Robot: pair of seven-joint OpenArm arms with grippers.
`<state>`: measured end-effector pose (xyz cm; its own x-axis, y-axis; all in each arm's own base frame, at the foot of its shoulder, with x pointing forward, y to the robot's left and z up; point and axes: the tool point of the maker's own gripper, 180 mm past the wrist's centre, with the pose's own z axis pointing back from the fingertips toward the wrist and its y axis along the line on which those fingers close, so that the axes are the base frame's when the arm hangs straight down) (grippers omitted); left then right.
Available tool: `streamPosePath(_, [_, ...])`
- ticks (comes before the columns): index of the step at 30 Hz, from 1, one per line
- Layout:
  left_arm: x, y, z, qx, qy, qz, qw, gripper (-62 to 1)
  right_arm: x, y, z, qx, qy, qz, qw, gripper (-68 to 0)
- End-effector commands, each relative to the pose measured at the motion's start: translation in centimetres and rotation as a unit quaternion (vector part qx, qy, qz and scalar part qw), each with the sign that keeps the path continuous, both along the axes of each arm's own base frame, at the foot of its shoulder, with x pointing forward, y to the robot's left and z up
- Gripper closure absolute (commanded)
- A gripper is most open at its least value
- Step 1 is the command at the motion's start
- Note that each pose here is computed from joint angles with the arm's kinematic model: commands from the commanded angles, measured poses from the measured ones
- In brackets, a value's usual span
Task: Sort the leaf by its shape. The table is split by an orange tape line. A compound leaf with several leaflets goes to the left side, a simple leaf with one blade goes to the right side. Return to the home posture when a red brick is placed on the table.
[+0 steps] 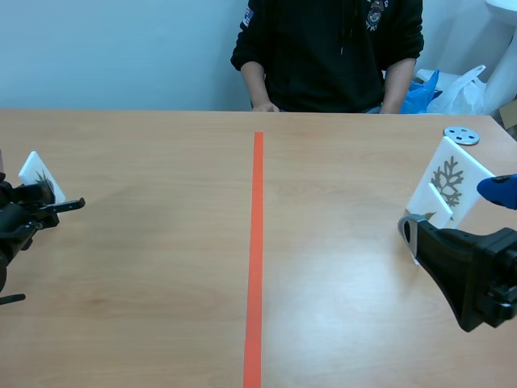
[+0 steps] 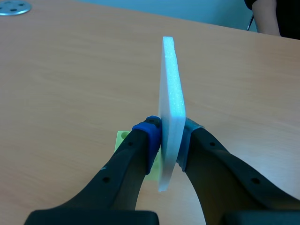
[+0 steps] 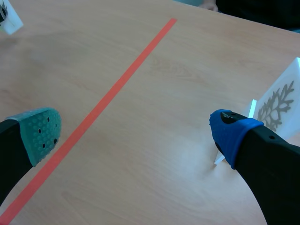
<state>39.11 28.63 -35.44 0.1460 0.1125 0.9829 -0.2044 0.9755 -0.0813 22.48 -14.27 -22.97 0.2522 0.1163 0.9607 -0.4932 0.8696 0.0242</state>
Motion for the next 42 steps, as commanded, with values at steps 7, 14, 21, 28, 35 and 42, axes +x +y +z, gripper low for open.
streamPosePath(7, [1.1,-0.3,1.0,-0.004,-0.031,0.009,0.9995,-9.0,0.4,0.0,0.7,0.006,-0.013,0.000,0.9999,-67.9])
streamPosePath(14, [0.7,-0.1,0.2,0.007,-0.016,0.006,0.9998,-13.5,0.4,0.0,0.7,0.006,-0.013,0.000,0.9999,-67.9])
streamPosePath(21, [0.9,-0.1,0.6,0.008,-0.024,0.006,0.9997,-25.2,0.4,0.0,0.7,0.006,-0.013,0.000,0.9999,-67.9])
streamPosePath(28, [2.0,-0.8,3.6,0.002,-0.070,-0.032,0.9971,-46.4,0.4,0.0,0.7,0.006,-0.013,0.000,0.9999,-67.9])
streamPosePath(35, [2.4,-3.2,7.5,-0.001,-0.107,-0.104,0.9888,-60.8,0.4,0.0,0.7,0.006,-0.013,0.000,0.9999,-67.9])
streamPosePath(42, [0.3,-8.5,10.3,-0.006,-0.111,-0.234,0.9657,-62.3,0.4,0.0,0.7,0.006,-0.013,0.000,0.9999,-67.9])
